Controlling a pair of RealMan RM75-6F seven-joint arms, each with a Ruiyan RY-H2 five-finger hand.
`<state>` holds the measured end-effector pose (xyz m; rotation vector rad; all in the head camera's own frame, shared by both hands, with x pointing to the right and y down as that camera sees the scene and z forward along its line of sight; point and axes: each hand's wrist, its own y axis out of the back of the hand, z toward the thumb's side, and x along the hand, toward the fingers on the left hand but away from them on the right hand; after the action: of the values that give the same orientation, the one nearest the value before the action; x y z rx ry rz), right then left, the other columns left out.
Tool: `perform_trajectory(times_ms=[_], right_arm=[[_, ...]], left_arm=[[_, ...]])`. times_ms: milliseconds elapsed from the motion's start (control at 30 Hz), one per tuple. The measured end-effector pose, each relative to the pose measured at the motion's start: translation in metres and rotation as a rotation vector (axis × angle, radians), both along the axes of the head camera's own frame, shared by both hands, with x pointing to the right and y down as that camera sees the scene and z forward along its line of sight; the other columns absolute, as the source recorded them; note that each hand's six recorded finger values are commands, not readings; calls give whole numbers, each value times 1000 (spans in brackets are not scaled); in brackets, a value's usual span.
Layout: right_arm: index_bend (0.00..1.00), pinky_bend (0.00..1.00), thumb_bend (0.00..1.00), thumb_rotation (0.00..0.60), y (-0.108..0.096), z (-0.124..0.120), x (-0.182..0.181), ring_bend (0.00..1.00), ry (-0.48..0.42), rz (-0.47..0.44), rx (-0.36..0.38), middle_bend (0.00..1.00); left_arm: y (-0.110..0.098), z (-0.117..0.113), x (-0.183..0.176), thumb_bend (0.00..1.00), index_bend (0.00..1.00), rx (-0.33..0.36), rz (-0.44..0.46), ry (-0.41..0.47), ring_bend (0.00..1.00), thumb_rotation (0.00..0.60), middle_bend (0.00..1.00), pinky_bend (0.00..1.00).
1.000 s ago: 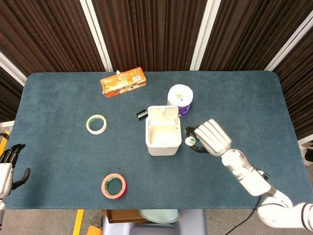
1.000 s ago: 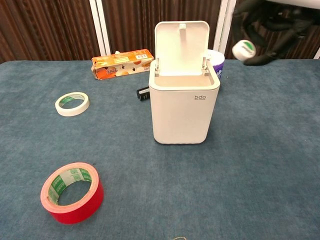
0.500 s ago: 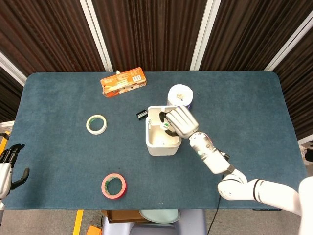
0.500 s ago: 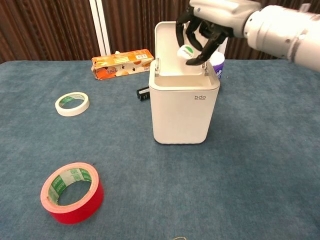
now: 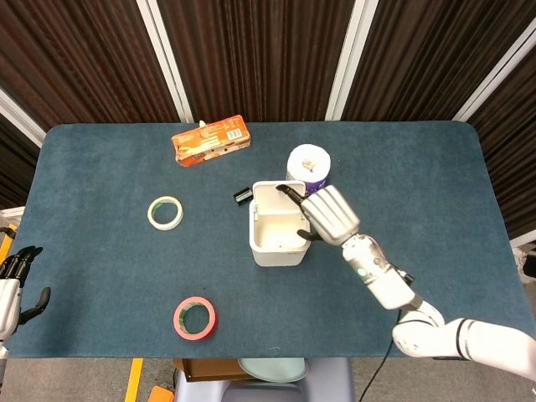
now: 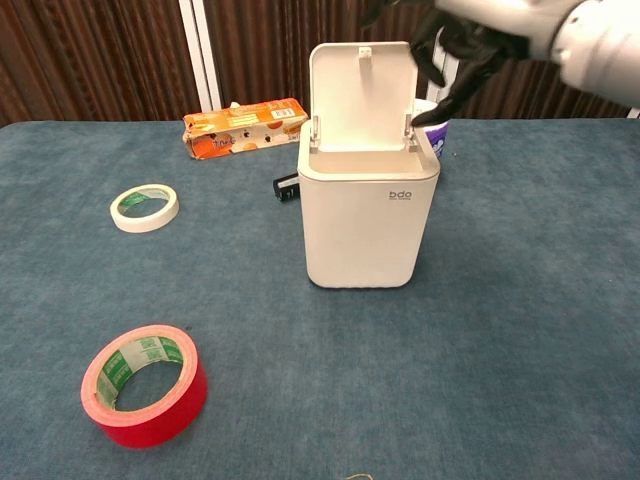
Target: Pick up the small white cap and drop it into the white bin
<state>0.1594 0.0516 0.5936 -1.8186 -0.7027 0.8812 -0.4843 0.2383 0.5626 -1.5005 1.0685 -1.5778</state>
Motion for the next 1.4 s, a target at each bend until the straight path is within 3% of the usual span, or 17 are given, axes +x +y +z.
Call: perform_trajectory(times_ms=[200, 433, 600, 700, 1000, 1400], right_arm=[[342, 948, 108, 600, 18, -18, 52, 815, 21, 83, 84, 781], [341, 670, 108, 600, 76, -36, 193, 502, 139, 407, 181, 526], [307, 368, 108, 600, 102, -35, 246, 203, 124, 530, 184, 306], [267, 269, 108, 600, 112, -26, 265, 104, 130, 568, 159, 220], [217, 233, 108, 600, 121, 1, 266, 68, 201, 524, 24, 169], [213, 233, 108, 600, 122, 4, 266, 68, 202, 519, -6, 169]], left_arm=[[0, 1, 1, 406, 153, -3, 5, -13, 178, 600, 129, 334], [0, 3, 5, 406, 154, -5, 12, -33, 178, 600, 129, 333], [0, 4, 6, 405, 154, -2, 14, -43, 178, 600, 129, 333], [0, 5, 5, 405, 154, -5, 13, -47, 178, 600, 129, 333], [-1, 7, 6, 404, 154, -10, 19, -42, 178, 600, 129, 333], [-1, 9, 7, 404, 154, -18, 21, -48, 178, 600, 129, 334]])
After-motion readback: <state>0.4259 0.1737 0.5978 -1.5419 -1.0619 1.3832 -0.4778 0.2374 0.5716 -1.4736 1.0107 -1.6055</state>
